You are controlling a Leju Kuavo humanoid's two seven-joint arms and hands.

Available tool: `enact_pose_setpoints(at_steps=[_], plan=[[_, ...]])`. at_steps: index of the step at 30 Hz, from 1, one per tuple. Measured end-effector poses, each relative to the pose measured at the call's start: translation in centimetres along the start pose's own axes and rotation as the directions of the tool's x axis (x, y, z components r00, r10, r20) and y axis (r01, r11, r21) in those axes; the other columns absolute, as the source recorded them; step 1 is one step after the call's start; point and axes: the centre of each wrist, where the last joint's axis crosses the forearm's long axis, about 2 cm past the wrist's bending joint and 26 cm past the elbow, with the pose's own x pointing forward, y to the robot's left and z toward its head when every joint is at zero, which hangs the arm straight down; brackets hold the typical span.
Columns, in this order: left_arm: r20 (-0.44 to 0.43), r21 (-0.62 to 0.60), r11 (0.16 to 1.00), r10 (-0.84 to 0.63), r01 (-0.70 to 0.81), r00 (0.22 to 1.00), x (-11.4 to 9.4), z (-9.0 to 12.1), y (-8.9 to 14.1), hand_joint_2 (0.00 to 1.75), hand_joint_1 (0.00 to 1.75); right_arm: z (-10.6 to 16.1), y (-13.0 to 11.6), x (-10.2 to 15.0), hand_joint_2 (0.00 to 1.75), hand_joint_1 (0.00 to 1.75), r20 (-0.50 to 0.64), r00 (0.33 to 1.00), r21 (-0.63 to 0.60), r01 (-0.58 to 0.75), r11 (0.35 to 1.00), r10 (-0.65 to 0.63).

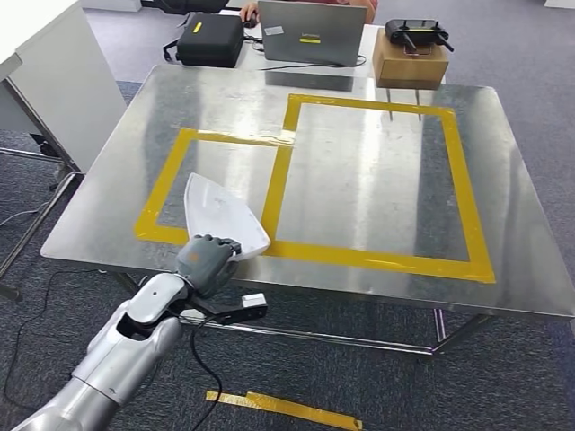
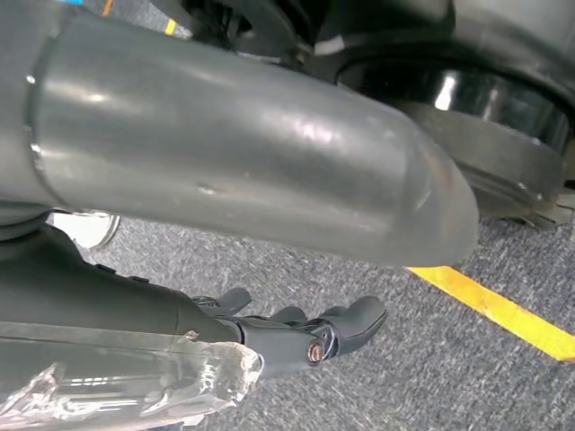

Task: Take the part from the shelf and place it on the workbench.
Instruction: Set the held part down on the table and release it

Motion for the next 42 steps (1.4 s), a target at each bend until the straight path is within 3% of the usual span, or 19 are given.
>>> enact_pose_setpoints(at_steps=[13,22,40,42], plan=[[-0.011,-0.026,0.999,-0.027,0.027,1.000,-0.1,-0.8,-0.6,1.75,1.55,0.4,0.7,0.2,0.00,0.00,0.004,1.000,0.015,-0.021,1.000,0.021],[-0.023,-0.007,0.999,-0.043,0.043,0.999,0.3,-2.2,0.9,1.75,1.55,1.0,0.6,0.0,0.00,0.00,-0.006,0.999,0.029,-0.038,0.999,0.038],[-0.033,0.056,0.997,-0.047,0.049,0.998,0.9,-2.6,1.4,1.75,1.55,1.2,0.7,0.0,0.00,0.00,-0.003,0.996,-0.057,-0.091,0.994,0.091],[-0.036,0.059,0.997,-0.050,0.052,0.998,0.9,-2.6,1.4,1.75,0.78,1.3,0.6,0.0,0.00,0.00,-0.001,0.996,-0.063,-0.091,0.994,0.092]])
